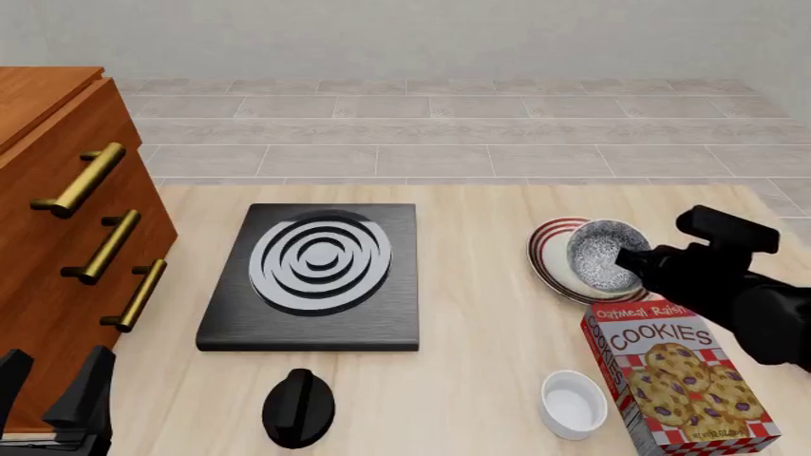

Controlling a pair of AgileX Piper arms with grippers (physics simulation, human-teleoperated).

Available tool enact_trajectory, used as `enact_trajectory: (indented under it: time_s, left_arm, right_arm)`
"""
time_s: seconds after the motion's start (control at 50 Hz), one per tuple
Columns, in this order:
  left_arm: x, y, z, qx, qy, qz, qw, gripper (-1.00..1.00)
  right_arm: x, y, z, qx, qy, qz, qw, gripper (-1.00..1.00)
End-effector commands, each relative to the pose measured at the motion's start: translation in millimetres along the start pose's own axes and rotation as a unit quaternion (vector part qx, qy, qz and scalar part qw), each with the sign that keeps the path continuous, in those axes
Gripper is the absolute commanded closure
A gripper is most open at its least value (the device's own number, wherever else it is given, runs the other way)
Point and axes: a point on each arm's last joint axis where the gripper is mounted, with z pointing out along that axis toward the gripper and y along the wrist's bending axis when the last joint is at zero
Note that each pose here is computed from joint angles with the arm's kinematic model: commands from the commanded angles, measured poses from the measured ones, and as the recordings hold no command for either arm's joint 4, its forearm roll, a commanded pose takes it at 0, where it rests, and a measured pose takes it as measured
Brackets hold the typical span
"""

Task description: Pick the akita bowl next to the ramekin and place it on the plate.

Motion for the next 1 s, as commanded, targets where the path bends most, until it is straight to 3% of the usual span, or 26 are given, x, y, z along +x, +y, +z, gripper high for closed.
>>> enact_trajectory:
  time_s: [0.02,1.0]
  left_arm:
    - [0.2,0.0,0.0,0.000,0.001,0.000,1.0000,-1.00]
    - [0.6,0.0,0.1,0.000,0.004,0.000,1.0000,-1.00]
  right_arm:
    - [-3.4,-2.5,8.2,0.005,-0.004,0.012,0.9999,1.00]
    - [0.4,-17.0,45.1,0.026,0.008,0.014,0.9995,1.00]
